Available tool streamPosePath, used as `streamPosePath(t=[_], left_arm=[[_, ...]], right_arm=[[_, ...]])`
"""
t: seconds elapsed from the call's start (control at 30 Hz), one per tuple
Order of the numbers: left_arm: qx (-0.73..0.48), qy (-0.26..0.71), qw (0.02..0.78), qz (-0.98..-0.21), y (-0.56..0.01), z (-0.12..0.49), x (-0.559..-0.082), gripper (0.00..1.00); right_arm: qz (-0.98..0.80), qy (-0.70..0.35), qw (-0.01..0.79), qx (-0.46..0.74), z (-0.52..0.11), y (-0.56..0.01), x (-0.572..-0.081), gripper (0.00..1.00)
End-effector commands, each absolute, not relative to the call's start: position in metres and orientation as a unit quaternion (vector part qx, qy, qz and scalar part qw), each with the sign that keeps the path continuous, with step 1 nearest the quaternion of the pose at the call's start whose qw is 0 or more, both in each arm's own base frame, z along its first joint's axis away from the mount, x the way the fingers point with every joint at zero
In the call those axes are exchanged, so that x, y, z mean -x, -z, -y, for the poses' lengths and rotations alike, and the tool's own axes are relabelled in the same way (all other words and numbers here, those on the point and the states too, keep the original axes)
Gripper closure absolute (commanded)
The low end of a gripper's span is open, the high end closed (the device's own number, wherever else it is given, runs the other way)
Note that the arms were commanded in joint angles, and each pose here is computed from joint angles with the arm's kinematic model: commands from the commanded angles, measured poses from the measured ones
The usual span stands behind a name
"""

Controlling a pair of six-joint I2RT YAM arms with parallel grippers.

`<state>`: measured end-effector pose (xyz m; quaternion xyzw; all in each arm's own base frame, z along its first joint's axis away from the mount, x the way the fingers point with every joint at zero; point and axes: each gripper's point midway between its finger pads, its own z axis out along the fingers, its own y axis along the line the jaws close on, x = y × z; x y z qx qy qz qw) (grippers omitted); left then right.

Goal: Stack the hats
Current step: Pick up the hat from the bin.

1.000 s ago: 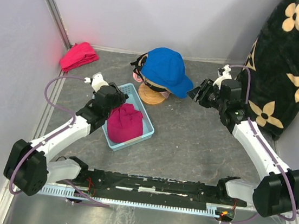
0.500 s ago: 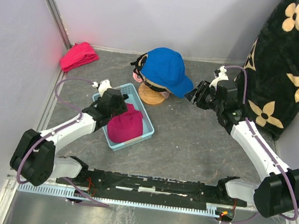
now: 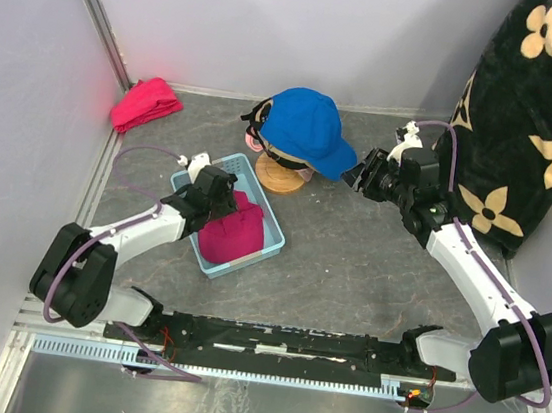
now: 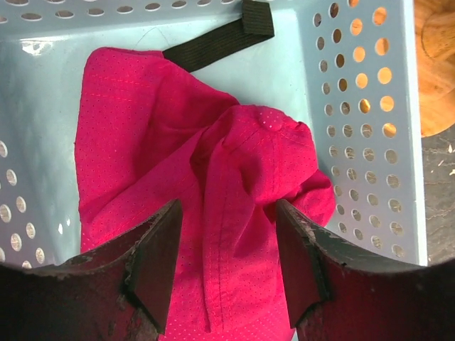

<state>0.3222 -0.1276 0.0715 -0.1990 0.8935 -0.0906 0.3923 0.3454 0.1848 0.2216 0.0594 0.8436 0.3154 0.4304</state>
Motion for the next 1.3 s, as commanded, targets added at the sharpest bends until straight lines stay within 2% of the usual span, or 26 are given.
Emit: streamPosePath(t=[0.0, 0.1, 0.37, 0.53, 0.9, 1.27], left_arm=[[0.183, 0.108, 0.41, -0.887, -0.084, 0.138, -0.336, 0.4], [0.18, 0.111, 0.411, -0.887, -0.084, 0.14, -0.338, 0.5], [0.171, 0.115, 0.402, -0.892, -0.075, 0.144, -0.337, 0.96], [0.176, 0.123, 0.424, -0.88, -0.097, 0.141, -0.338, 0.97], [0.213, 0.153, 0.517, -0.815, -0.201, 0.124, -0.337, 0.97], [0.238, 0.207, 0.544, -0.777, -0.254, 0.124, -0.328, 0.97]], right_arm=[[-0.821, -0.324, 0.468, -0.047, -0.186, -0.252, -0.349, 0.44], [-0.821, -0.323, 0.469, -0.047, -0.185, -0.252, -0.35, 0.44], [-0.819, -0.323, 0.471, -0.048, -0.184, -0.253, -0.348, 0.44], [-0.817, -0.324, 0.476, -0.045, -0.183, -0.26, -0.345, 0.44], [-0.811, -0.336, 0.478, -0.034, -0.188, -0.271, -0.336, 0.44], [-0.8, -0.381, 0.462, -0.031, -0.201, -0.273, -0.323, 0.4]])
